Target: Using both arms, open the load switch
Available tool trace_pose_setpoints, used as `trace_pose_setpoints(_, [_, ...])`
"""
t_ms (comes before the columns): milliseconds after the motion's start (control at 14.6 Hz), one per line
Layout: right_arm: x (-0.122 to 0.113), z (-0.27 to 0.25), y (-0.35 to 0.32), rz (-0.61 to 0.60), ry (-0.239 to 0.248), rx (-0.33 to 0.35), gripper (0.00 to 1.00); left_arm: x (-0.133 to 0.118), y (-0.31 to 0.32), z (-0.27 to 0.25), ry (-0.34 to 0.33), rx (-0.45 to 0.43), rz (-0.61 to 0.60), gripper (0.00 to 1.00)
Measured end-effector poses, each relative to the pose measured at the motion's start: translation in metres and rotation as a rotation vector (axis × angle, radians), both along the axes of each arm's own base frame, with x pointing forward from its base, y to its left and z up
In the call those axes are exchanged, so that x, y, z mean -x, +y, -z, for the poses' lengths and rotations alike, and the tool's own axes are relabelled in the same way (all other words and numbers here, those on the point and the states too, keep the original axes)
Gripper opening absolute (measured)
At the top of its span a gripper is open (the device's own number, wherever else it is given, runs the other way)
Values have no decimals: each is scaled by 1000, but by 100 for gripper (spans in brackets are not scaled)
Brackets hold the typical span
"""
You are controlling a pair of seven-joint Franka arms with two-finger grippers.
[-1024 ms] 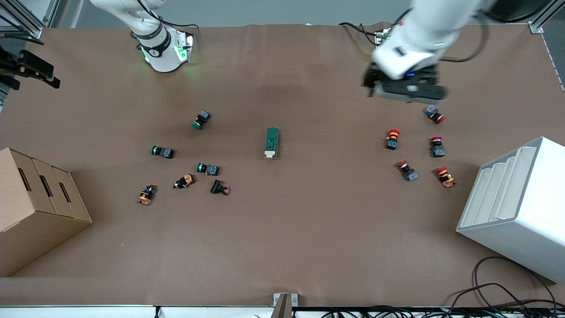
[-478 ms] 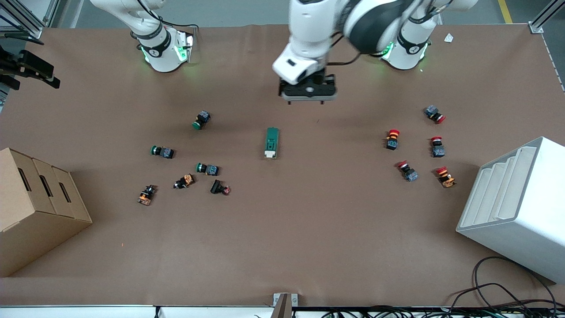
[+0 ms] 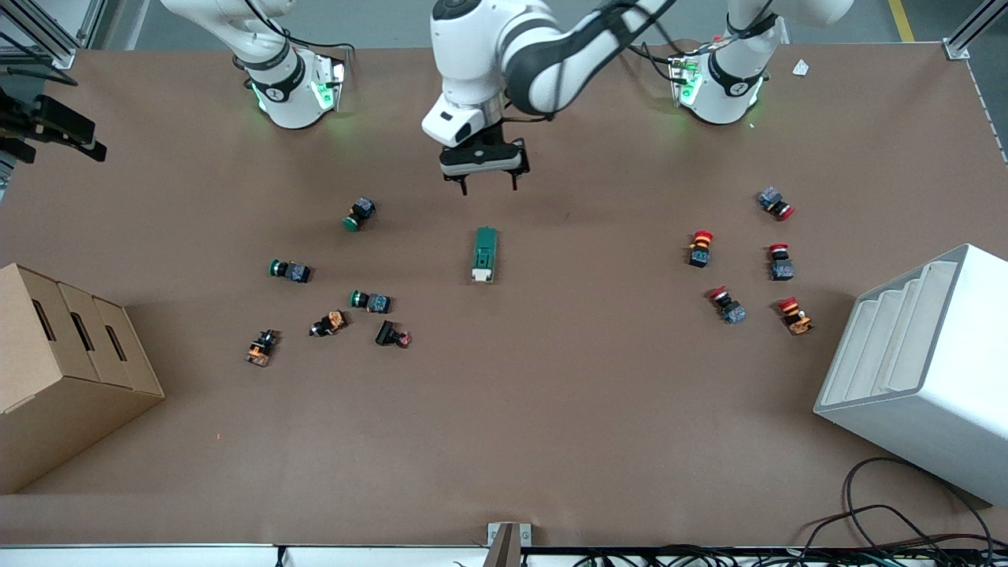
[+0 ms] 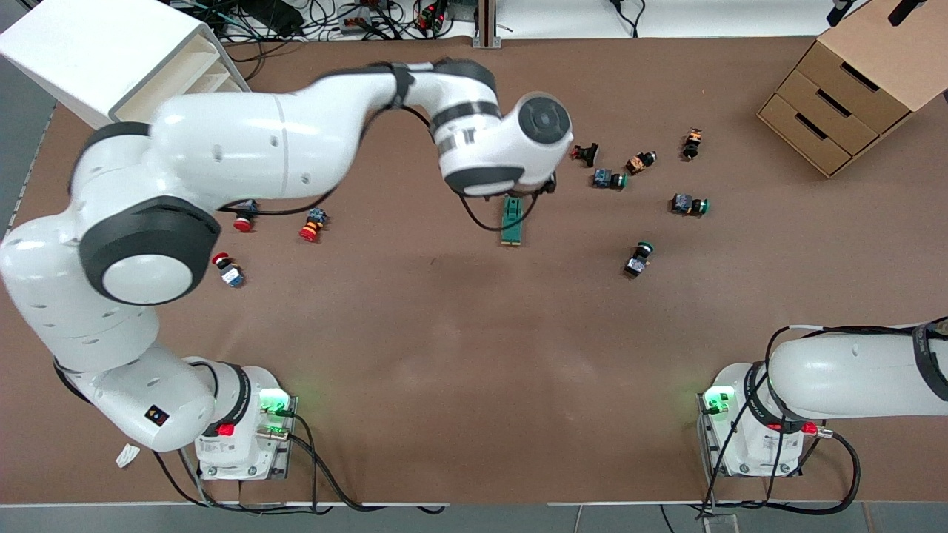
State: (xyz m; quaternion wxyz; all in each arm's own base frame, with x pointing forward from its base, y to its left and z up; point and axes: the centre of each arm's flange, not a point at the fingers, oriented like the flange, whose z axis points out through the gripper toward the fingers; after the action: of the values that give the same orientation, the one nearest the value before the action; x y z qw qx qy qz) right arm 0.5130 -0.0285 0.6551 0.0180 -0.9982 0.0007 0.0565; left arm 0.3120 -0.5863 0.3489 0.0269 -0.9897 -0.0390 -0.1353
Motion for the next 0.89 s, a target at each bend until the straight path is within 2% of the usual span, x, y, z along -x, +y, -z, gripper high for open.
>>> trace_pose_setpoints(205, [-34, 52, -7, 12, 63, 3, 100, 28, -20, 50, -82, -11, 5, 100])
trace_pose_setpoints(410, [-66, 114, -28, 47, 131, 7, 100, 45, -24, 96, -224, -28, 22, 100])
trace_pose_setpoints(478, [-73, 124, -36, 57, 137, 15, 100, 52, -21, 110, -271, -18, 28, 100])
trace_pose_setpoints(683, [-81, 120, -33, 65, 110, 38, 100, 67, -8, 141, -386, 24, 33, 100])
trace_pose_setpoints(888, [-85, 118, 4, 180, 106, 69, 100, 74, -2, 161, -460, 56, 57, 100])
